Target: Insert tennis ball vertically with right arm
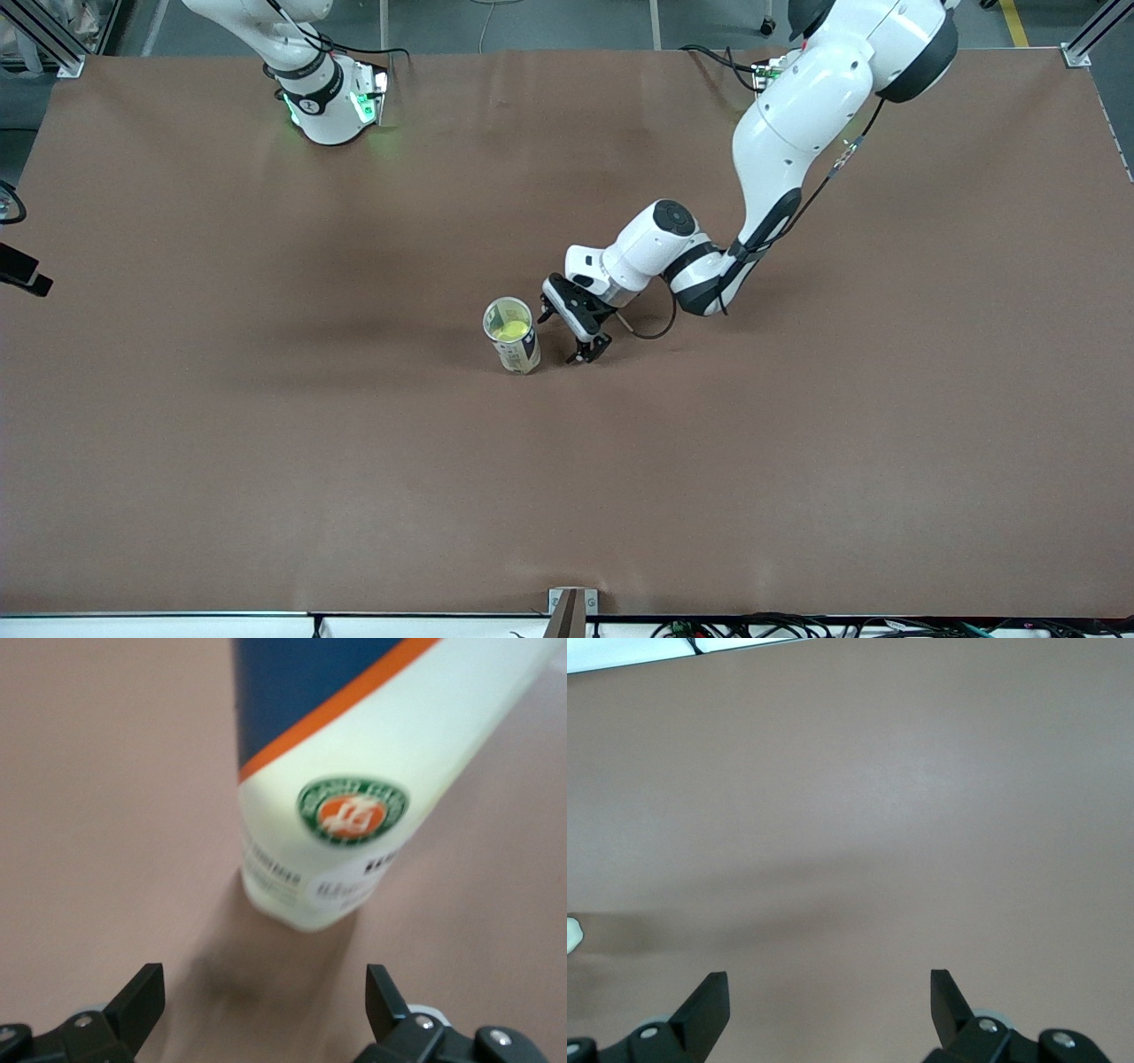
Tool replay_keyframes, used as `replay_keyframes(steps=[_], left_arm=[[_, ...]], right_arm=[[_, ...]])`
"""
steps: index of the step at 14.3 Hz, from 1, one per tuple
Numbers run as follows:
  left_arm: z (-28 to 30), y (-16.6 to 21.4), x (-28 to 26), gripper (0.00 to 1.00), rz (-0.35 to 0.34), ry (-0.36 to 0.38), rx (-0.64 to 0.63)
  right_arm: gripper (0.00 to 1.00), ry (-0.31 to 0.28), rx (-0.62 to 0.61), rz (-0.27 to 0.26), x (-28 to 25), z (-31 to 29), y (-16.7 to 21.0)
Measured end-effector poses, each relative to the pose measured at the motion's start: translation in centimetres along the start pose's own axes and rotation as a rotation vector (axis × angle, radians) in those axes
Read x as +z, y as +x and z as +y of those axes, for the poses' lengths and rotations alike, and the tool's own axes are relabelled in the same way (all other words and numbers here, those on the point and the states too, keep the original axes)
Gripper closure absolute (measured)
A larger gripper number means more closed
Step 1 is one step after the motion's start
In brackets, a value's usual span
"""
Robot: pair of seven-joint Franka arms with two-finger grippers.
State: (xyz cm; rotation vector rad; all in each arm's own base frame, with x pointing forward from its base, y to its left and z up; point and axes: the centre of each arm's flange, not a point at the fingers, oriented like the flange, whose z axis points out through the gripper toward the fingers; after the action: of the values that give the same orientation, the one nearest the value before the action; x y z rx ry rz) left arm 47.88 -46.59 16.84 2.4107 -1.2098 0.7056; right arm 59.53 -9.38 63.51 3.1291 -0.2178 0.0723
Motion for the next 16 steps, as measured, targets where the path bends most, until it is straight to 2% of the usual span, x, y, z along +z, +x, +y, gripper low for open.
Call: replay_keyframes(steps=[2, 5, 8, 10, 12, 16], left_arm=[[-0.8, 0.4, -1.6, 0.0, -0.106, 0.047, 0.013], [-2.4, 2.5, -5.8, 0.0, -0.304, 0.162, 0.012], [-5.6, 4.0, -10.2, 0.0, -0.361, 0.255, -0.039], [-8.9, 4.2, -12.9, 0.0, -0.393, 0.295, -0.123], [-11.6, 5.4, -16.4, 0.0, -0.461, 0.335, -0.217], [-17.2, 10.1, -26.1, 0.0, -0.589, 0.439, -0.39]], right_arm=[[0.0, 0.003, -0.008, -0.001, 0.0, -0.4, -0.5], [0.0, 0.009, -0.017, 0.015, 0.0, -0.8, -1.9], [0.0, 0.013, -0.023, 0.019, -0.2, -1.0, -3.2], [0.0, 0.015, -0.023, 0.047, -0.1, -1.0, -3.7], [0.0, 0.016, -0.023, 0.052, 0.4, -0.9, -4.2], [0.0, 0.017, -0.023, 0.056, 0.5, -0.9, -4.4]])
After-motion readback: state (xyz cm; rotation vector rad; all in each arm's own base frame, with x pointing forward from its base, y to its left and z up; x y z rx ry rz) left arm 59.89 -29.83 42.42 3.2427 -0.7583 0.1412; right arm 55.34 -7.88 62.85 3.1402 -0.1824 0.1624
